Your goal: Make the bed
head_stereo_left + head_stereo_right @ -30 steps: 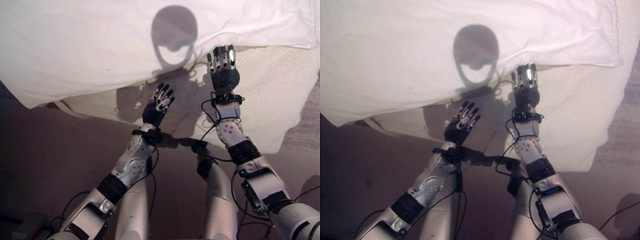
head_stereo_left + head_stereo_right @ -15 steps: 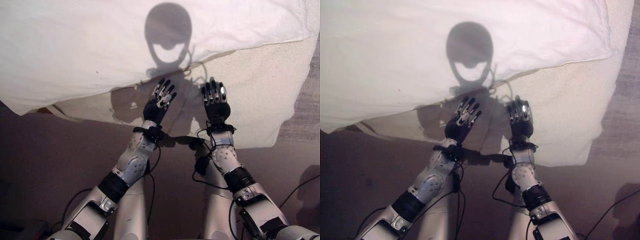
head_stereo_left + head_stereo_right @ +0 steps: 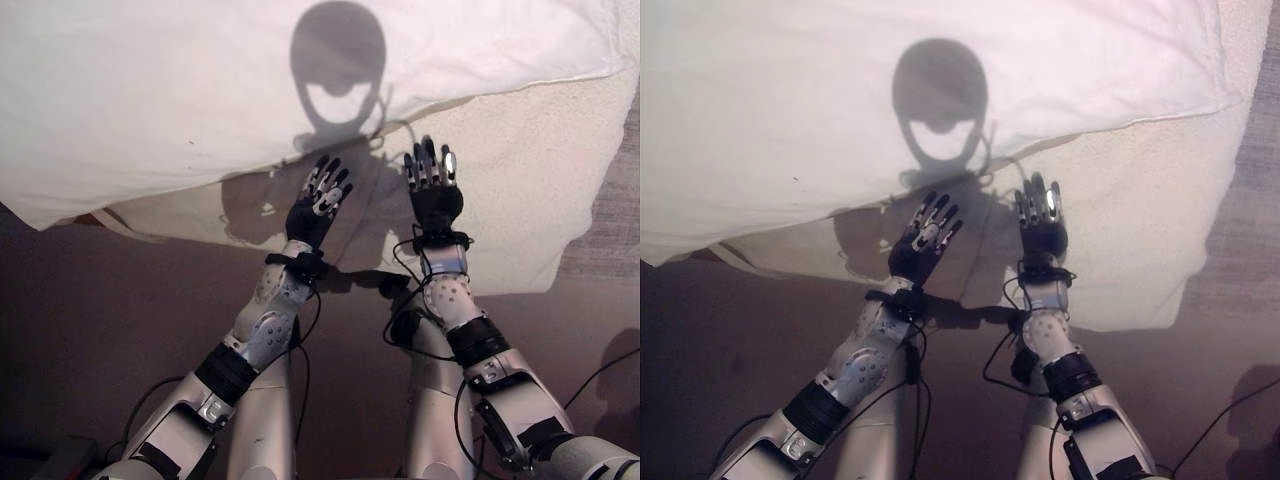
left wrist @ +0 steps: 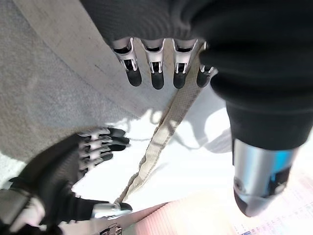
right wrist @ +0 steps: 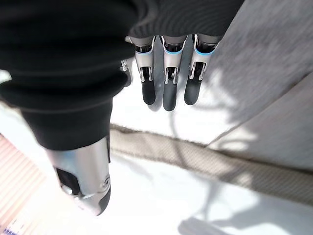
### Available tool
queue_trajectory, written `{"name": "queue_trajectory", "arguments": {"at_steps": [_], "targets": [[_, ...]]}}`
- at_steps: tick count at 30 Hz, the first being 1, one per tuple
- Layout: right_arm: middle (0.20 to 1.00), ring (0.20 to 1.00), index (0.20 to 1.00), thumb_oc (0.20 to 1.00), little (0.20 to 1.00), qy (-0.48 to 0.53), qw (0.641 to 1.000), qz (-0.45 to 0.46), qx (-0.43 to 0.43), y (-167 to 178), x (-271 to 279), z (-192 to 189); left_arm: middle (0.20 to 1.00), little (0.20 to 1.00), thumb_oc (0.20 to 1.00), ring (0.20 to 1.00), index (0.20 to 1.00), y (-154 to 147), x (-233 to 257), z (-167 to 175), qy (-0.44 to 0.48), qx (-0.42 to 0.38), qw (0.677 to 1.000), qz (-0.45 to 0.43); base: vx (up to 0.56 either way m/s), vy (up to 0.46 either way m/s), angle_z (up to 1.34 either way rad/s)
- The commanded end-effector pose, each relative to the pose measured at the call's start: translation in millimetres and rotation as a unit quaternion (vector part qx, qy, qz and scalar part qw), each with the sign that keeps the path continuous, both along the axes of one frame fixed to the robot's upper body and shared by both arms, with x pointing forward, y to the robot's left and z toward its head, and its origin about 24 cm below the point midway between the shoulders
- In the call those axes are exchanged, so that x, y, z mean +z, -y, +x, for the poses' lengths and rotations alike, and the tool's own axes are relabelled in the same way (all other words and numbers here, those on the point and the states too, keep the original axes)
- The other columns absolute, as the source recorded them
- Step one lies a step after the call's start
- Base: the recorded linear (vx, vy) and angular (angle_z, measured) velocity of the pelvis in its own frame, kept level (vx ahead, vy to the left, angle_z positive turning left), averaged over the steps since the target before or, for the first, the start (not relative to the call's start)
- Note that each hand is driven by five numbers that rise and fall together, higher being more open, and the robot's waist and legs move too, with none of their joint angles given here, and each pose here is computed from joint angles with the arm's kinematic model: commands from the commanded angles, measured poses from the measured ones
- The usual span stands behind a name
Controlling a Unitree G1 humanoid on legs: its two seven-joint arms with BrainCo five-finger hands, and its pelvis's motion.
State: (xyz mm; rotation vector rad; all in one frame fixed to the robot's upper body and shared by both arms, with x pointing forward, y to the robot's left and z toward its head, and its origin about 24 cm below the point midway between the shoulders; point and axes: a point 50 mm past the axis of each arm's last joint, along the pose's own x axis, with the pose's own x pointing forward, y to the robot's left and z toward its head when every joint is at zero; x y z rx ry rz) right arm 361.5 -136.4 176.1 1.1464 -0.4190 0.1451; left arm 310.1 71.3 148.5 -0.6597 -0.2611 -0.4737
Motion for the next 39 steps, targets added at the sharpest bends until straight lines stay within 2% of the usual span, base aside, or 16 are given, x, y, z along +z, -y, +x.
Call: {"name": "queue_trajectory", "arguments": {"at_steps": [1, 8, 27, 39], "targets": [[1.000, 1.000, 1.000, 1.000, 1.000, 0.053, 0.998, 0.010, -0.042, 23.4, 25.0, -0.3, 1.000, 1.000, 1.000, 1.000, 1.000, 9.9, 25.6, -17.8, 0.086, -0.036, 0.996, -0.004, 0.00, 0.000, 0.00], [1.000, 1.000, 1.000, 1.000, 1.000, 0.064, 0.995, 0.013, -0.073, 37.7, 41.9, 7.1, 1.000, 1.000, 1.000, 1.000, 1.000, 7.3, 28.2, -19.3, 0.099, -0.037, 0.994, 0.004, 0.00, 0.000, 0.00], [1.000, 1.000, 1.000, 1.000, 1.000, 0.031, 0.987, -0.077, -0.136, 62.2, 77.1, 27.0, 1.000, 1.000, 1.000, 1.000, 1.000, 5.6, 41.4, -26.5, 0.148, -0.039, 0.988, 0.034, 0.00, 0.000, 0.00], [1.000, 1.000, 1.000, 1.000, 1.000, 0.087, 0.982, -0.104, -0.131, 48.2, 117.9, 23.7, 1.000, 1.000, 1.000, 1.000, 1.000, 5.2, 40.5, -29.4, 0.147, -0.041, 0.988, 0.037, 0.00, 0.000, 0.00]]}}
